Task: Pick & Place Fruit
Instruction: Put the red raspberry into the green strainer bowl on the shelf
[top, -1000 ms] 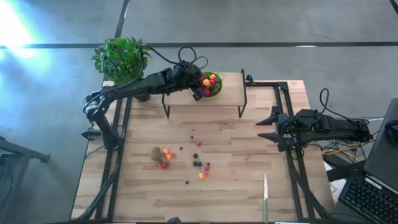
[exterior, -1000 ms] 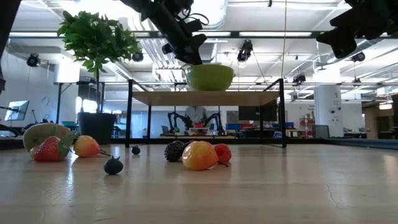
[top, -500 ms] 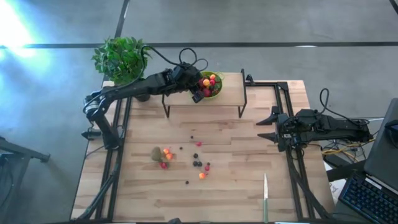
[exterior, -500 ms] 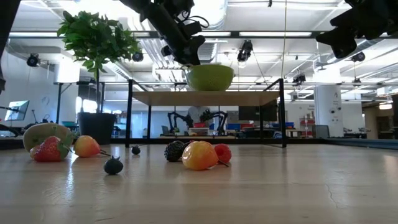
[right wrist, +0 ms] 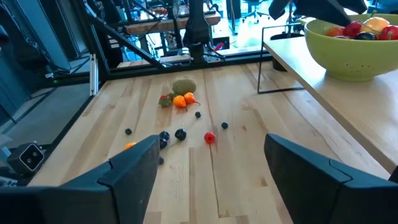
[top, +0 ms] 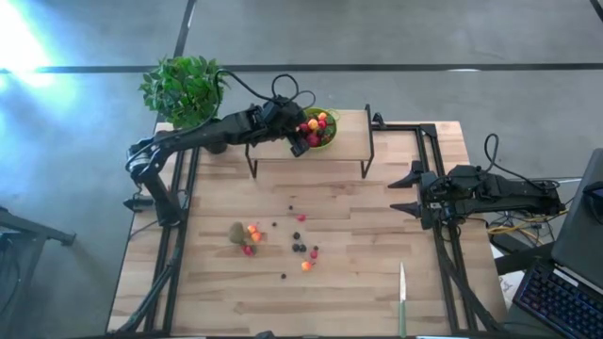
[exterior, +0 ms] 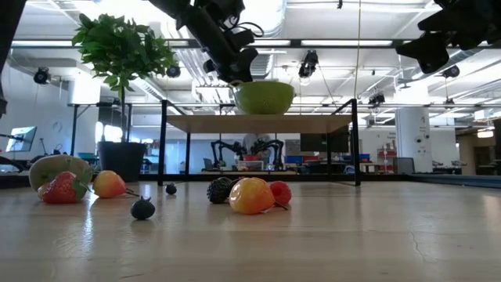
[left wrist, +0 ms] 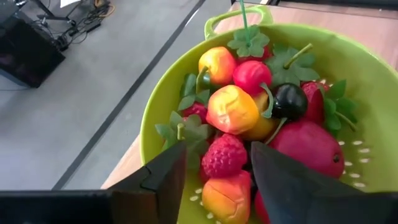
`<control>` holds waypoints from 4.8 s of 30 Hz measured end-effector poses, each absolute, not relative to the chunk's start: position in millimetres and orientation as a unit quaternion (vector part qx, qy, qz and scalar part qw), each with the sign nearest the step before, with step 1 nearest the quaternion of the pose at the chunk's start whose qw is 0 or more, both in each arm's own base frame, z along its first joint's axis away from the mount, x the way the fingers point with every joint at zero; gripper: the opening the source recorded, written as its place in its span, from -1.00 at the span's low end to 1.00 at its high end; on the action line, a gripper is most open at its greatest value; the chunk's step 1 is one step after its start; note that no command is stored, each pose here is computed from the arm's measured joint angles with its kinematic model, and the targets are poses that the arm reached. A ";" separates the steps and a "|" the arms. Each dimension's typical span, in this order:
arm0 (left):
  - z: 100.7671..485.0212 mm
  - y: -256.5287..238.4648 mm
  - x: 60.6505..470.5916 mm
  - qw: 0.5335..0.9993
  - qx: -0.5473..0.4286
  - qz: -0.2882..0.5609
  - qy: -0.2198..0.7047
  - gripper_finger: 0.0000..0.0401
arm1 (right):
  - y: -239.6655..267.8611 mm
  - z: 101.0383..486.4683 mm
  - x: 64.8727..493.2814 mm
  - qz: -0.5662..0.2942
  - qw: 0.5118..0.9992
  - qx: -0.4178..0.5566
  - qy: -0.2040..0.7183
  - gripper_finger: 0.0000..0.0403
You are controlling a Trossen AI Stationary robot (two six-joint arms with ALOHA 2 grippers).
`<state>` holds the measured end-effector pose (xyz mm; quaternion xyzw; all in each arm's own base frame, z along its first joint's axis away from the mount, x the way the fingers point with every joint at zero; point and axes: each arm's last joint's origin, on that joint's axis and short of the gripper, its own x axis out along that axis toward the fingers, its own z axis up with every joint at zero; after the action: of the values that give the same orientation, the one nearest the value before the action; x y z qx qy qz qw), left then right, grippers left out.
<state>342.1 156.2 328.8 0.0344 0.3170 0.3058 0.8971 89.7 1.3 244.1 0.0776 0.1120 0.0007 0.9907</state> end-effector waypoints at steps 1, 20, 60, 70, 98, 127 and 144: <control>329.1 155.6 342.3 0.897 0.041 0.303 0.320 -0.05 | 1.3 244.1 89.7 0.001 0.991 0.078 0.112 0.44; 354.9 71.6 358.2 0.917 0.103 0.153 0.355 -0.03 | 1.3 244.1 89.7 0.001 0.991 0.078 0.112 0.74; 211.2 -1.7 348.1 0.916 0.078 0.044 0.392 -0.03 | 1.3 244.1 89.7 0.001 0.991 0.078 0.112 0.28; 185.5 -4.6 339.9 0.927 0.040 0.041 0.371 -0.03 | 1.3 244.2 89.7 0.001 0.991 0.078 0.112 0.14; 140.6 -15.6 340.0 0.922 0.042 0.037 0.382 -0.03 | 1.3 243.8 90.5 0.000 0.990 0.078 0.115 0.41; 125.0 -16.8 343.0 0.922 0.041 0.012 0.384 -0.27 | 1.3 243.8 90.4 0.001 0.990 0.078 0.114 0.78; 124.9 -16.8 342.9 0.922 0.040 0.011 0.384 -0.41 | 1.3 243.8 90.4 0.000 0.990 0.078 0.114 0.53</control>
<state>342.9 -16.8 124.9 0.0401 0.3844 0.0114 0.9222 90.4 1.3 243.8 0.0775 0.1145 0.0005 0.9904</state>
